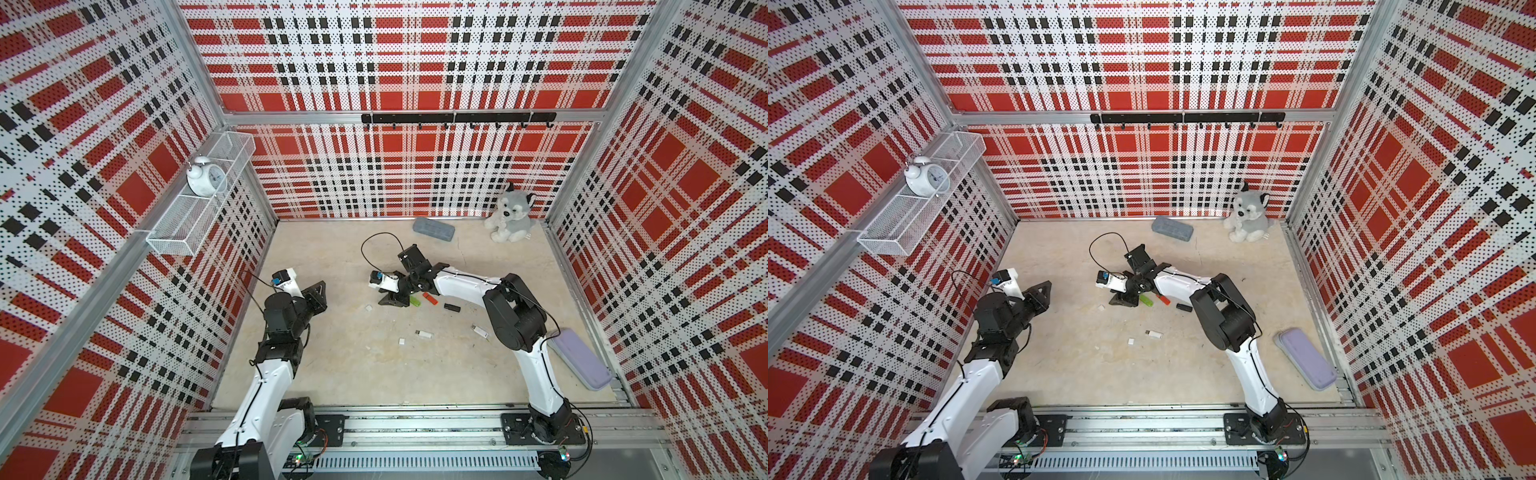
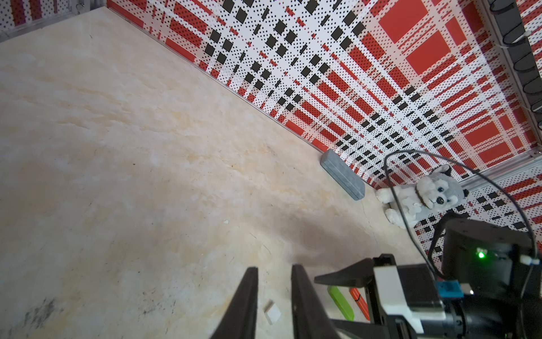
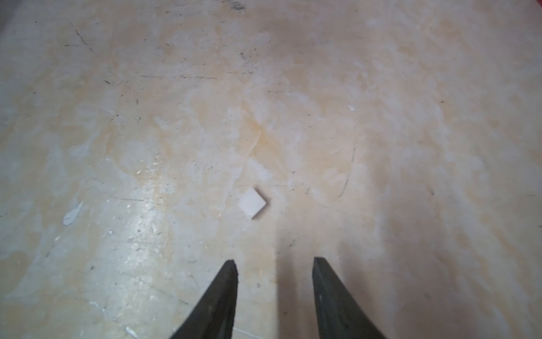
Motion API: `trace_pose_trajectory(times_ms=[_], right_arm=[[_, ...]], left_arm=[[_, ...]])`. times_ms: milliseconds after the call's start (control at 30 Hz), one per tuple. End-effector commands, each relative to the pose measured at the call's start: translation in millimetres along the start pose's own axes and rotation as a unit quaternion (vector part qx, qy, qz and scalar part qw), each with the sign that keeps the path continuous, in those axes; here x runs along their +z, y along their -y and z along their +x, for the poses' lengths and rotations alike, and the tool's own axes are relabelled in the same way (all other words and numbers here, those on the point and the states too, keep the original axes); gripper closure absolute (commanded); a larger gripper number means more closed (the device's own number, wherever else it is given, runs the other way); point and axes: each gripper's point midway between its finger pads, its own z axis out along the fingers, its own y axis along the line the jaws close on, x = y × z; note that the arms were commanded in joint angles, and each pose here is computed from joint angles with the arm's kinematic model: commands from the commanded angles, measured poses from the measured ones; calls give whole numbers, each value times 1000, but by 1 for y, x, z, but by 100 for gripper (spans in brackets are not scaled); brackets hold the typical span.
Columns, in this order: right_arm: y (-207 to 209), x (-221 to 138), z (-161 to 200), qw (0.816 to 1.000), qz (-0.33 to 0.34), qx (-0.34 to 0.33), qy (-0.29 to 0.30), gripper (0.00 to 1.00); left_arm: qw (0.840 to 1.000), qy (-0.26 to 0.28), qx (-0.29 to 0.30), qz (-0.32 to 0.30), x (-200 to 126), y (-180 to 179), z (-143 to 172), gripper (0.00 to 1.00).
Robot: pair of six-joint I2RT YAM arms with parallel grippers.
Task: Close the usb drive cover
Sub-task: Pick up the cover from the center of the board.
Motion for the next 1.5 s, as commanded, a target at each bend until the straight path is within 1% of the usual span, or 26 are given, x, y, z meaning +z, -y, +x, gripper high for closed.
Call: trace_pose_trajectory(times_ms=[0,67,100,200,367,400,467,633,700,767,933,1167,1300,1467], right_arm=[[6,14,4,1000,-1,4,-26,54],[8,18,-2,999,0,32,-20,53],[10,20,-6,998,14,54,-16,53],[1,25,-12,995,30,97,-7,53],[-17,29,-11,989,61,138,-6,49],[-24,30,-11,988,53,142,-6,49],[-27,34,-6,986,62,154,-12,48],[-29,40,3,982,85,169,-24,46],[-30,43,11,980,92,174,-35,47],[-28,43,15,977,104,181,-38,50],[-34,48,20,978,96,179,-43,54],[-42,56,17,980,83,173,-43,54],[-41,58,19,980,87,175,-46,54],[-43,63,21,979,82,180,-48,56]], left_arm=[[1000,14,7,3,-3,2,-8,76],[1000,17,7,0,-3,1,-10,76],[1000,17,8,1,-4,2,-10,75],[1000,22,7,-2,-4,2,-12,75],[1000,17,7,4,-3,3,-11,75],[1000,19,7,4,-4,4,-11,75],[1000,18,6,7,-3,4,-11,75],[1000,18,6,14,-4,8,-12,75],[1000,20,7,15,-5,9,-13,75],[1000,22,8,16,-6,10,-13,75],[1000,22,8,16,-7,9,-13,75],[1000,21,7,17,-6,9,-12,75],[1000,21,7,16,-6,9,-12,75],[1000,19,6,16,-5,8,-11,75]])
